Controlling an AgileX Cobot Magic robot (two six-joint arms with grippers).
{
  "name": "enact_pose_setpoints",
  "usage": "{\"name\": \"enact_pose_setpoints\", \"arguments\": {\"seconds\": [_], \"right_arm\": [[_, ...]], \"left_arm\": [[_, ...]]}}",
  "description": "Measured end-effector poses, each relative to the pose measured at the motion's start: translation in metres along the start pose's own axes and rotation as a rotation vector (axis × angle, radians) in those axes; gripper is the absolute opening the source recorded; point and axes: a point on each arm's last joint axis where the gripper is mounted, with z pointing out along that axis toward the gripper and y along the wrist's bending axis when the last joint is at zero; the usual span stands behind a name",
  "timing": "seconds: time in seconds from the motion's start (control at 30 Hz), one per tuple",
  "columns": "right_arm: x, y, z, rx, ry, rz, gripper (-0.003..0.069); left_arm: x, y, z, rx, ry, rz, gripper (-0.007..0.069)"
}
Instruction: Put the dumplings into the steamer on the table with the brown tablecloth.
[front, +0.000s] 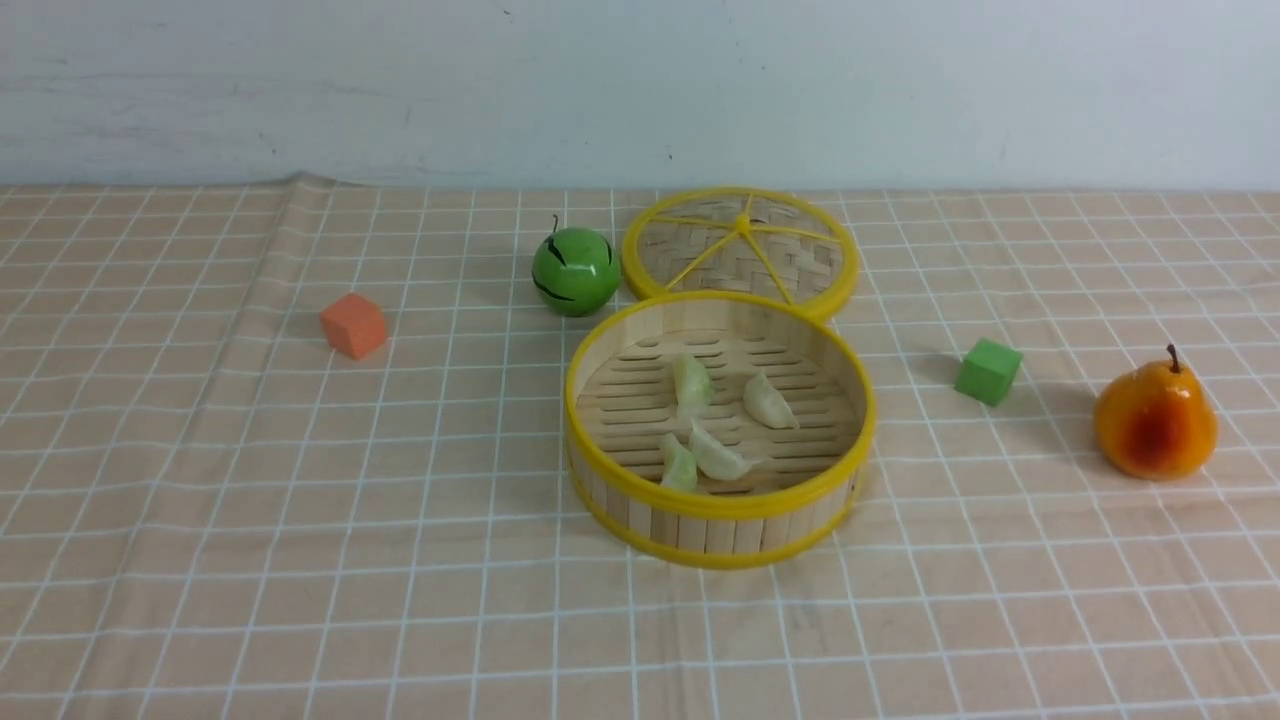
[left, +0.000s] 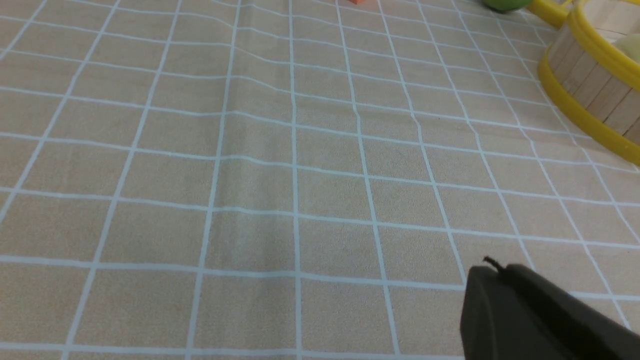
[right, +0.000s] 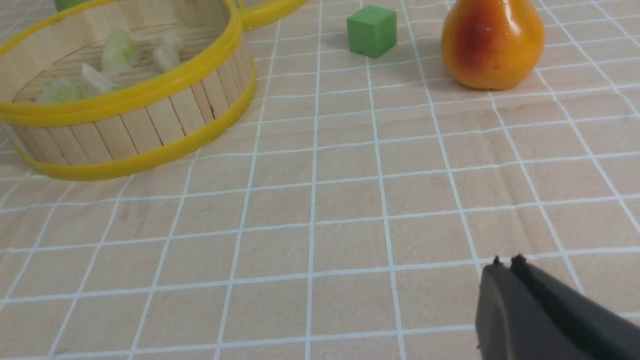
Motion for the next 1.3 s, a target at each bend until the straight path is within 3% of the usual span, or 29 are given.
{"name": "enact_pose_setpoints", "arguments": {"seconds": [1.3], "right_arm": [[0.0,0.0,0.0,0.0,0.0,0.002,0.0004]], "left_arm": [[0.0,0.0,0.0,0.0,0.0,0.0,0.0038]]}}
